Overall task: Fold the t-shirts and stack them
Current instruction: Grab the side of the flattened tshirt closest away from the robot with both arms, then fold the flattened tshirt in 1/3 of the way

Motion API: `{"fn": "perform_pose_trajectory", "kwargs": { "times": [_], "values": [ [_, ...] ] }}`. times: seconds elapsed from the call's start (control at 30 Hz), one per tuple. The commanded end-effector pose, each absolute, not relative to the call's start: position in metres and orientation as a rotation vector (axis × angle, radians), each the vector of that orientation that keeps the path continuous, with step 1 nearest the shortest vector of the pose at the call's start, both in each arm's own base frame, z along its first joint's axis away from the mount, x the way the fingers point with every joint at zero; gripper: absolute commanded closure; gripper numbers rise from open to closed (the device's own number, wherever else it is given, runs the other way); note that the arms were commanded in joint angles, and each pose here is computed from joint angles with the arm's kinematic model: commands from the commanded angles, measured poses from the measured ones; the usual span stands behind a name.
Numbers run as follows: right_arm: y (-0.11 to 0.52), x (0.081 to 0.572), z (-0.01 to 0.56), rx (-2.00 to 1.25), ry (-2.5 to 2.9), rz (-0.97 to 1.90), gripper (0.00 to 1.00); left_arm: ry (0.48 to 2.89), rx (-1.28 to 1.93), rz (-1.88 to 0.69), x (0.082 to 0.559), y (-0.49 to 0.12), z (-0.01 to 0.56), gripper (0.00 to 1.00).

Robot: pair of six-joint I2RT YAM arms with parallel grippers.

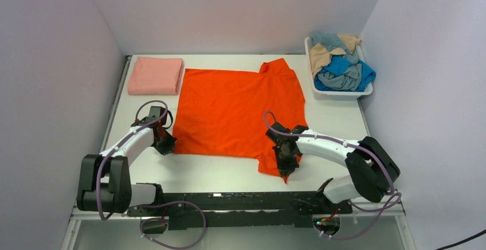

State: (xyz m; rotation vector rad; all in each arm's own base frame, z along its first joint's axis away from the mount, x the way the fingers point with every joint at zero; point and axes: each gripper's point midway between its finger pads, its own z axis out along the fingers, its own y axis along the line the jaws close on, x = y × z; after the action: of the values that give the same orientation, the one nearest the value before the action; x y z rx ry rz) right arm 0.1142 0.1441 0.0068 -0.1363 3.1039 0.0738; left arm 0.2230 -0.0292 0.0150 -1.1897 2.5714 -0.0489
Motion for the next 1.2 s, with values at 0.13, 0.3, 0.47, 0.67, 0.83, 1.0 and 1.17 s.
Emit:
{"fn": "perform_pose_trajectory", "kwargs": {
  "times": [0.13, 0.3, 0.47, 0.67, 0.83, 1.0, 1.17],
  "values": [
    [0.153, 0.128, 0.023, -0.108, 3.049, 0.087, 1.0, 2.593, -1.164, -0.067, 0.212, -0.031, 0.038, 1.0],
    [0.156, 0.163, 0.057, -0.105, 2.959, 0.092, 1.0, 2.552, -1.119, -0.128, 0.226, -0.034, 0.062, 1.0],
    [0.153, 0.207, 0.084, -0.051, 2.861, 0.161, 1.0, 2.496, -1.072, -0.167, 0.249, -0.034, 0.085, 1.0],
    [0.155, 0.278, 0.117, -0.025, 2.697, 0.218, 1.0, 2.41, -1.046, -0.264, 0.293, -0.037, 0.102, 1.0],
    [0.151, 0.314, 0.126, -0.011, 2.65, 0.227, 1.0, 2.416, -1.025, -0.251, 0.323, -0.037, 0.106, 1.0],
    [0.15, 0.344, 0.132, -0.006, 2.607, 0.213, 1.0, 2.389, -1.032, -0.283, 0.345, -0.039, 0.107, 1.0],
    [0.148, 0.368, 0.131, 0.007, 2.6, 0.197, 1.0, 2.373, -1.049, -0.217, 0.357, -0.03, 0.103, 1.0]
  ]
}}
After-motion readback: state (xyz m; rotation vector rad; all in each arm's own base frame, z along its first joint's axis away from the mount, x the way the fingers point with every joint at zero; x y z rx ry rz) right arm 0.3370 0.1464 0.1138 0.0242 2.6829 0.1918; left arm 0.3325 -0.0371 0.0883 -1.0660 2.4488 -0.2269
